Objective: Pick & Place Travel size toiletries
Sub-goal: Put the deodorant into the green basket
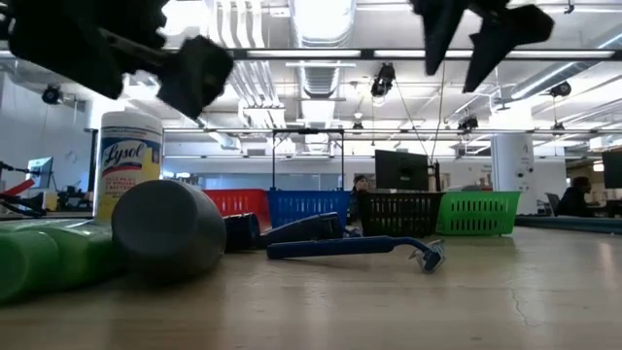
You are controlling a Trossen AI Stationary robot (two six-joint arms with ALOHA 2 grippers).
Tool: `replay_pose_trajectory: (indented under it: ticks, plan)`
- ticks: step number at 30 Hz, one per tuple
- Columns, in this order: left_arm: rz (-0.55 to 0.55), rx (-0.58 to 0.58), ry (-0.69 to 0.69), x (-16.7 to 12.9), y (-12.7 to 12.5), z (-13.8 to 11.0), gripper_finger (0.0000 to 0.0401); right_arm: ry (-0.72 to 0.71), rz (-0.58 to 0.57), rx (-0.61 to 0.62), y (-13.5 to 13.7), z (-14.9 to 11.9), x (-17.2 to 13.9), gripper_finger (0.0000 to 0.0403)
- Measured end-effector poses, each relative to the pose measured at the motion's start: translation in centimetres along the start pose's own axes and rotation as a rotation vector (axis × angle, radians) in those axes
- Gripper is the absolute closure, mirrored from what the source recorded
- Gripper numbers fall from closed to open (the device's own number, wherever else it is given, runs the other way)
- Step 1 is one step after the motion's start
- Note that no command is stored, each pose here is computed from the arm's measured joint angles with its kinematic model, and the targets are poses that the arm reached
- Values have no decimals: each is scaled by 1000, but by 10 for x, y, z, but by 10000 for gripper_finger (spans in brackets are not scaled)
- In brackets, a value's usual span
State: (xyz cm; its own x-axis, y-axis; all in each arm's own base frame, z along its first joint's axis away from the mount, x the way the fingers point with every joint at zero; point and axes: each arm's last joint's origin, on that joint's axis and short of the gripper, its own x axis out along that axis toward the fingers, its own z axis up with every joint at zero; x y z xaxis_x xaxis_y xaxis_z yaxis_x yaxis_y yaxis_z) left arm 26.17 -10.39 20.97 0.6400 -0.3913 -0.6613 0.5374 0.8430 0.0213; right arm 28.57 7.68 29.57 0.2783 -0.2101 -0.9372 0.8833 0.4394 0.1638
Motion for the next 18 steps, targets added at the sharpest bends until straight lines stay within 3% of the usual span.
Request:
replay_pose_trajectory:
  ticks: [3,10,18]
  plan:
    - [-24,107,112,22,4,8,137,-9,34,10,-14,-2,0,127]
    - [-74,298,213,64,14,19,146,-10,49,-20,-31,-13,1,139]
    - [-182,438,304,84,17,22,168,3,28,-62,-32,-24,7,139]
